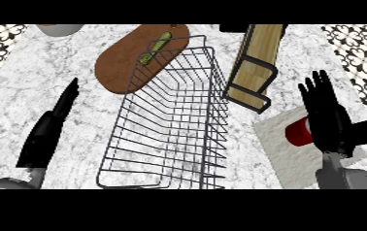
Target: Pick the lemon from the placemat and place it in the tiered shelf
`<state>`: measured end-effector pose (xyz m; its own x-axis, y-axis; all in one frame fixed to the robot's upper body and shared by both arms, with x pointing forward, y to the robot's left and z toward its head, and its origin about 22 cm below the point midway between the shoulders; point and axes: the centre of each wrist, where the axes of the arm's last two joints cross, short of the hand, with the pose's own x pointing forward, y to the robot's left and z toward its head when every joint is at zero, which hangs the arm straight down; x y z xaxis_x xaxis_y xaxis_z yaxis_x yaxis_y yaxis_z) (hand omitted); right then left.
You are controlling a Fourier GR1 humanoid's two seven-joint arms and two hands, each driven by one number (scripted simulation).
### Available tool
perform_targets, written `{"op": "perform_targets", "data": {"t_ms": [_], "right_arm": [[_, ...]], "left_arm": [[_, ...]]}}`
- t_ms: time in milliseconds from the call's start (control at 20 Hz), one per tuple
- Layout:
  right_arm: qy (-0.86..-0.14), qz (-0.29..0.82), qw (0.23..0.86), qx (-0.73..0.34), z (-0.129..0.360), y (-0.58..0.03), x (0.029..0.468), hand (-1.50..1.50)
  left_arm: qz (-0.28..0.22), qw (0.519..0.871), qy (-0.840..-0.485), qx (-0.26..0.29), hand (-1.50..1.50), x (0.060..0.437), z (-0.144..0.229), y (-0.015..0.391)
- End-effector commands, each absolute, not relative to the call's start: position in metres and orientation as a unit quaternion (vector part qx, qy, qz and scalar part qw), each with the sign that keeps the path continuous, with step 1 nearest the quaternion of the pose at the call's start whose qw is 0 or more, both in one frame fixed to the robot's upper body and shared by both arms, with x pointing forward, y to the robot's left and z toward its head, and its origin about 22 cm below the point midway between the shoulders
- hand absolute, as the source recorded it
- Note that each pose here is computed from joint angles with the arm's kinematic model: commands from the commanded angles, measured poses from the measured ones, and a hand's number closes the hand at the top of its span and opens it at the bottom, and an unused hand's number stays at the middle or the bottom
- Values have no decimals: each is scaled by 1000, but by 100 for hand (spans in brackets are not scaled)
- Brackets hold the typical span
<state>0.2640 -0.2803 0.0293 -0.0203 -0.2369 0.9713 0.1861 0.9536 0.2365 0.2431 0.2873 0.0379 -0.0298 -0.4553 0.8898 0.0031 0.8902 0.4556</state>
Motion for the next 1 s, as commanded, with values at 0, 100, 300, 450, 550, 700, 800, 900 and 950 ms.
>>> {"op": "perform_targets", "data": {"t_ms": [0,100,300,450,550,700,800,900,950], "right_arm": [[-714,-80,695,32,47,-291,271,150],[-734,33,676,67,62,-313,277,150],[-737,120,652,-128,95,-382,279,150],[-748,45,654,107,62,-411,285,-150],[-762,69,629,140,70,-436,279,-150],[-763,147,608,164,102,-468,277,-150],[-741,219,612,166,119,-477,273,-150],[-714,309,618,116,169,-485,274,-150],[-691,350,623,109,167,-480,273,-150]], "left_arm": [[-130,676,-710,152,0,246,29,273],[-89,671,-723,135,0,249,43,271],[-13,682,-723,111,0,254,45,266],[10,687,-720,104,0,257,48,264],[13,684,-721,107,0,260,54,257],[13,690,-716,107,0,256,47,267],[9,682,-723,109,0,257,57,262],[13,685,-720,108,0,257,57,271],[16,691,-714,113,0,258,53,267]]}}
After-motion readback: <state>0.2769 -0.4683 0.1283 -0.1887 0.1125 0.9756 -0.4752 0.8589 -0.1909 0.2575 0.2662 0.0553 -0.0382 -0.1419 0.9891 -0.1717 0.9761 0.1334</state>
